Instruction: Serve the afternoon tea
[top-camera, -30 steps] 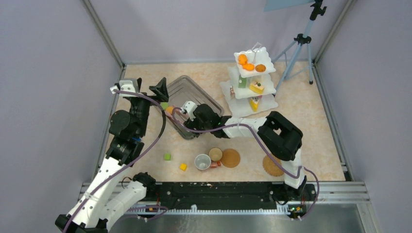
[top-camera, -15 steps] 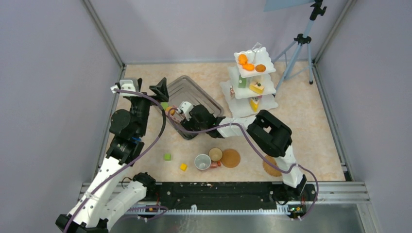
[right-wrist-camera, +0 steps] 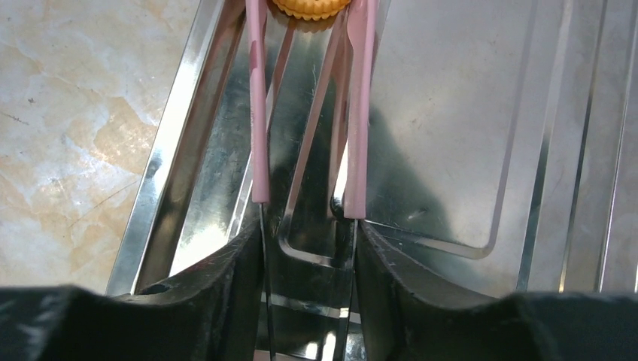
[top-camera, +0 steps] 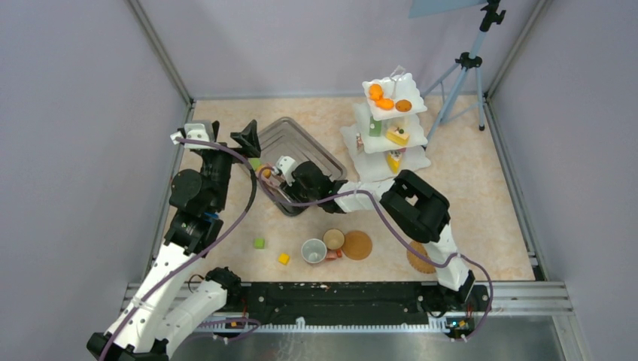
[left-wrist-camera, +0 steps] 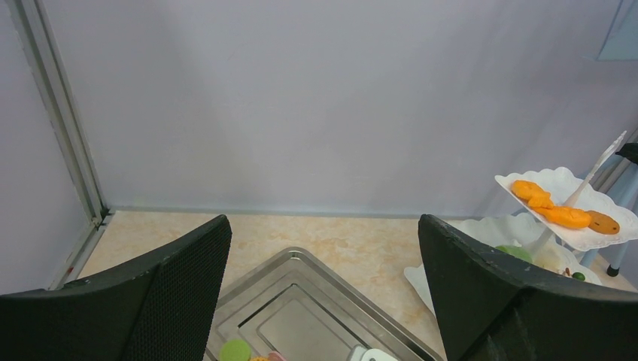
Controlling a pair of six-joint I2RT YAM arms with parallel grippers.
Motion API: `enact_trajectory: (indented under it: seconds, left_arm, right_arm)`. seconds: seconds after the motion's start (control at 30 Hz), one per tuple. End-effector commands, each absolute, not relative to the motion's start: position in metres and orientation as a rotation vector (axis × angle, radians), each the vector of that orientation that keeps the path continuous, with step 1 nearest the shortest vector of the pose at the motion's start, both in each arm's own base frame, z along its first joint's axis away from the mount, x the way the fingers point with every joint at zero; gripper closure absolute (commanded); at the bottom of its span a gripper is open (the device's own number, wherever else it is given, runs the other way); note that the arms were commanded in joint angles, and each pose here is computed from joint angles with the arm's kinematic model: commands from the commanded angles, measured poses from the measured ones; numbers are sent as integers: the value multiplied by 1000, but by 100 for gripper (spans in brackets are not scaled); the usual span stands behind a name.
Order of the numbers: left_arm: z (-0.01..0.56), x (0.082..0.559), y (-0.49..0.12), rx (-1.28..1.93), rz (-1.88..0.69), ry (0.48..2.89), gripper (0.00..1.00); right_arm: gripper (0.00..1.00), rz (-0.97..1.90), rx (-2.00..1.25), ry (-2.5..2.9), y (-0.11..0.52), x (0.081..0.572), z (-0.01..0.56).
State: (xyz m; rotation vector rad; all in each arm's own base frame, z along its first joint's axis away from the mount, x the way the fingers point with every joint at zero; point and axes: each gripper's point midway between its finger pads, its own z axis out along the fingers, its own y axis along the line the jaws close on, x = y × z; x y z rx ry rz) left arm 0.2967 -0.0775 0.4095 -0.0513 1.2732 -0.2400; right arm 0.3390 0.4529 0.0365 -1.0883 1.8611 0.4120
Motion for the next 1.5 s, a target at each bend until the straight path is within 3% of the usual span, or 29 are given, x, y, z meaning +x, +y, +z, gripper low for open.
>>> enact_trajectory:
  seconds: [0.0,0.27,0.77,0.97,1.23,1.47]
  left_arm:
    - [433,290,-76,-65,-275,1210,1]
    - [433,290,-76,-66,-275,1208,1]
    - [434,289,-74,-72,-281,1205,1]
    - [436,287,-70,-82,-267,1197,1]
    - [436,287,-73,-76,-284,1197,1]
    - [434,288,-76,-71,-296,1205,1]
  right_arm:
    - [61,401,-1058,1812,462,355,55]
    - [74,418,-1011,1785,458,352,83]
    - [83,477,-758,1815,404,325,159]
    - [84,454,-593,1885,344,296,214]
    - [85,360,-332,1913,217,240,307]
    - [86,166,-154,1862,133,226,354]
